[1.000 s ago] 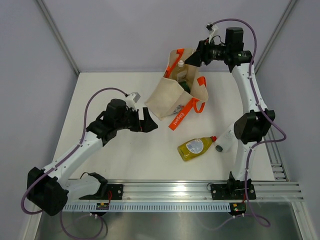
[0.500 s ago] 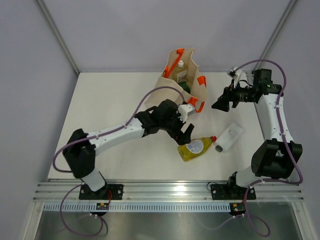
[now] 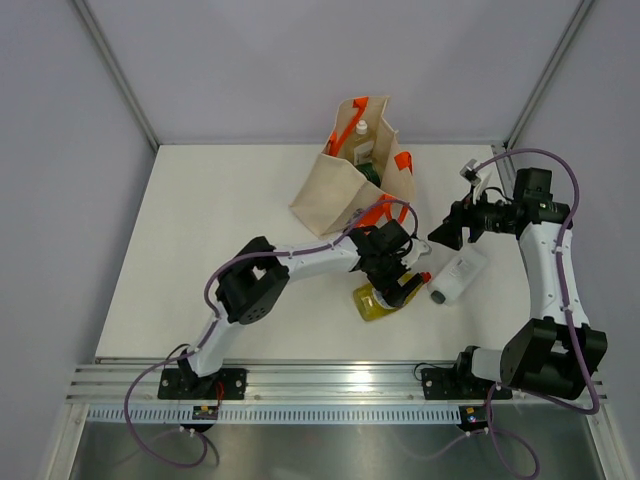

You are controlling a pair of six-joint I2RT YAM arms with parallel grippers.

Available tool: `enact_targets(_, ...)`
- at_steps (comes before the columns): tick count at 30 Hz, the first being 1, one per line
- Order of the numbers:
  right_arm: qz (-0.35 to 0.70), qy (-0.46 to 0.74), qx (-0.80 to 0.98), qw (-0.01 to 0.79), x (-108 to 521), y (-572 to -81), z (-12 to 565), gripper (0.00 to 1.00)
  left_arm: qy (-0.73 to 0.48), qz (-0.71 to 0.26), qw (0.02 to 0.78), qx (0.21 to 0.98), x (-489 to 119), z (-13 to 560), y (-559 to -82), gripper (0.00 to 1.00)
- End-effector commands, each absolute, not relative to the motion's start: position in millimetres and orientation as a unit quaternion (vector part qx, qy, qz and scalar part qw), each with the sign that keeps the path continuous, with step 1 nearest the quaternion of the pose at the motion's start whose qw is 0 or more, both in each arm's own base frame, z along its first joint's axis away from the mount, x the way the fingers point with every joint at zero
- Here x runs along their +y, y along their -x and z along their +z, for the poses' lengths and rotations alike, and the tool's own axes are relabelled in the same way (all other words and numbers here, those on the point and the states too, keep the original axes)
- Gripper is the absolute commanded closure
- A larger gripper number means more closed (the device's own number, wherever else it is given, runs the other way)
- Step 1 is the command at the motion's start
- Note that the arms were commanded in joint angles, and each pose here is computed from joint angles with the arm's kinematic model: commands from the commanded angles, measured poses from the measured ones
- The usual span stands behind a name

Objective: Place the personal care products into the canvas bag

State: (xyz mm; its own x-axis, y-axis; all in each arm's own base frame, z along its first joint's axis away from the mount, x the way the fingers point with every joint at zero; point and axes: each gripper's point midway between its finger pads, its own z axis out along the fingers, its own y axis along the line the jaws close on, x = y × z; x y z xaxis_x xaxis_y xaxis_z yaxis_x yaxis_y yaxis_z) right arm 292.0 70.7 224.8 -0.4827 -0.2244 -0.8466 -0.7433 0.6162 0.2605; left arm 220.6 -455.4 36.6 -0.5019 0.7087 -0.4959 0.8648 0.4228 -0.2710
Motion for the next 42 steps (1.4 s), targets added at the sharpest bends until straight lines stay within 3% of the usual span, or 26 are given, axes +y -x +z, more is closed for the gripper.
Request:
enact_targets(1, 0.337, 0.297, 0.786, 0.425, 75.2, -291.0, 235.9, 0.19, -0.496, -0.193, 0.142, 0.834, -449.0, 21.4, -211.9, 0.01)
enact_targets(5, 0.354, 0.285, 0.782, 0.427, 76.8, -296.4, 239.3, 0.19, -0.498, -0.086, 0.123, 0.854, -425.1, -21.4, -205.9, 0.03)
enact_targets(8, 0.36, 0.282, 0.779, 0.428, 77.2, -299.1, 241.0, 0.2, -0.479, -0.041, 0.123, 0.868, -407.0, -37.2, -206.1, 0.15)
enact_targets(12, 0.361, 0.278, 0.781, 0.427, 76.4, -300.3, 239.0, 0.2, -0.453, -0.004, 0.149, 0.879, -389.8, -39.3, -214.5, 0.6)
enact_targets(13, 0.361, 0.277, 0.781, 0.428, 76.3, -301.2, 239.1, 0.2, -0.447, 0.001, 0.154, 0.881, -386.9, -37.9, -215.6, 0.85)
enact_targets(15, 0.363, 0.273, 0.781, 0.428, 76.7, -301.2, 238.5, 0.2, -0.438, 0.006, 0.166, 0.884, -381.8, -29.5, -217.3, 0.98)
enact_targets(16, 0.364, 0.272, 0.781, 0.428, 76.9, -301.5, 238.6, 0.2, -0.436, 0.002, 0.167, 0.884, -381.3, -25.5, -216.8, 1.0)
enact_targets(20, 0.366, 0.266, 0.783, 0.427, 77.1, -301.2, 237.8, 0.21, -0.43, -0.093, 0.146, 0.886, -393.2, 4.7, -198.1, 1.0)
enact_targets(24, 0.371, 0.258, 0.786, 0.423, 78.0, -299.3, 233.5, 0.21, -0.38, -0.285, 0.086, 0.876, -407.5, 42.2, -179.5, 1.0)
enact_targets(27, 0.379, 0.249, 0.788, 0.415, 79.4, -296.6, 226.7, 0.21, -0.328, -0.371, 0.041, 0.868, -399.4, 52.3, -169.8, 1.0)
enact_targets(31, 0.391, 0.242, 0.799, 0.388, 81.5, -286.2, 211.1, 0.23, -0.273, -0.402, 0.003, 0.874, -377.6, 45.5, -174.9, 1.0)
enact_targets(37, 0.394, 0.271, 0.808, 0.345, 81.3, -266.9, 186.0, 0.25, -0.276, -0.367, -0.018, 0.888, -364.5, 26.8, -171.0, 0.99)
enact_targets(39, 0.389, 0.272, 0.809, 0.347, 80.6, -266.8, 184.0, 0.25, -0.282, -0.352, -0.018, 0.892, -363.6, 24.9, -170.1, 0.92)
enact_targets(42, 0.393, 0.268, 0.809, 0.345, 81.0, -267.6, 183.2, 0.25, -0.313, -0.299, -0.019, 0.901, -356.5, 14.6, -162.6, 0.67)
